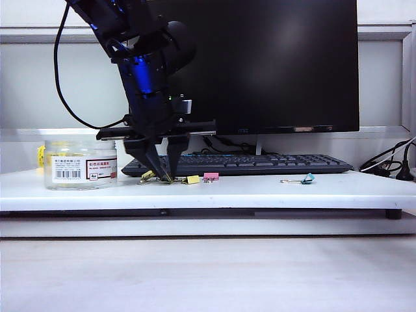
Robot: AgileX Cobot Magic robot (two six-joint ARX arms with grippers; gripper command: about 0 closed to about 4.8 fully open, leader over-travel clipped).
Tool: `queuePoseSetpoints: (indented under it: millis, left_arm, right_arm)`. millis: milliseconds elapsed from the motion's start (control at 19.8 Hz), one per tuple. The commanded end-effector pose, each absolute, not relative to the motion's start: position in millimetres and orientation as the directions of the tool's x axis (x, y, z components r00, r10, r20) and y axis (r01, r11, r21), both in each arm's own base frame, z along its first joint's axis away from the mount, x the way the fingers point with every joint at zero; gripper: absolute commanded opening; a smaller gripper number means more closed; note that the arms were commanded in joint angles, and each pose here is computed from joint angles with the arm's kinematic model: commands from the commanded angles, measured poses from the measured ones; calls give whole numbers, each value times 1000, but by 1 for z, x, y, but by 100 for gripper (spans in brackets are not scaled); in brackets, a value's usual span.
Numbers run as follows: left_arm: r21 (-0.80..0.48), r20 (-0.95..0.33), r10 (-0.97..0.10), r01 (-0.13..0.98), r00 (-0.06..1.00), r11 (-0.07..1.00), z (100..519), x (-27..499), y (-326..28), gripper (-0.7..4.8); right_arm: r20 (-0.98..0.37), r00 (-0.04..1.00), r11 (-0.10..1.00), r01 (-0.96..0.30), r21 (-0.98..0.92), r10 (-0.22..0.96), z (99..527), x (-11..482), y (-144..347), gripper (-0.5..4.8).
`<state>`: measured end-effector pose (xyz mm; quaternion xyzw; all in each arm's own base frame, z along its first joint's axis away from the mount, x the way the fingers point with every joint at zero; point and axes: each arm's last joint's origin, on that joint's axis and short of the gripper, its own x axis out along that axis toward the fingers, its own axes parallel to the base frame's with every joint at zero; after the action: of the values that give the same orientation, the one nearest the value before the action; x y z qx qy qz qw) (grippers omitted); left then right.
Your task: Pick up the clips with the largest number of clips of the same color on the table and place them in a round transparent plastic box.
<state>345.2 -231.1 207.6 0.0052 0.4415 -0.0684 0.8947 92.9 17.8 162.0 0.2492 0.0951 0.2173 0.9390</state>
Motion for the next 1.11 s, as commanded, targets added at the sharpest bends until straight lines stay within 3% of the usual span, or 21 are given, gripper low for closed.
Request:
queuePoseSetpoints:
  millis: [51, 859, 960, 1111]
  left_arm:
    - [-43, -786, -121, 141, 606, 989, 209, 346, -232, 73]
    - [-20, -756, -123, 165, 642, 986, 225, 351, -235, 47]
    - [-20, -748, -130, 174, 651, 985, 232, 353, -236, -4]
    - [-17, -746, -131, 178, 653, 984, 235, 353, -237, -5]
  right_arm:
    - [-49, 890, 785, -373, 494, 454, 165, 93, 18, 158]
    - [-50, 891, 787, -370, 494, 450, 165, 93, 18, 158]
    - [-50, 891, 787, -370, 494, 450, 165, 93, 18, 158]
    - [-50, 891, 787, -370, 494, 450, 165, 93, 18, 157]
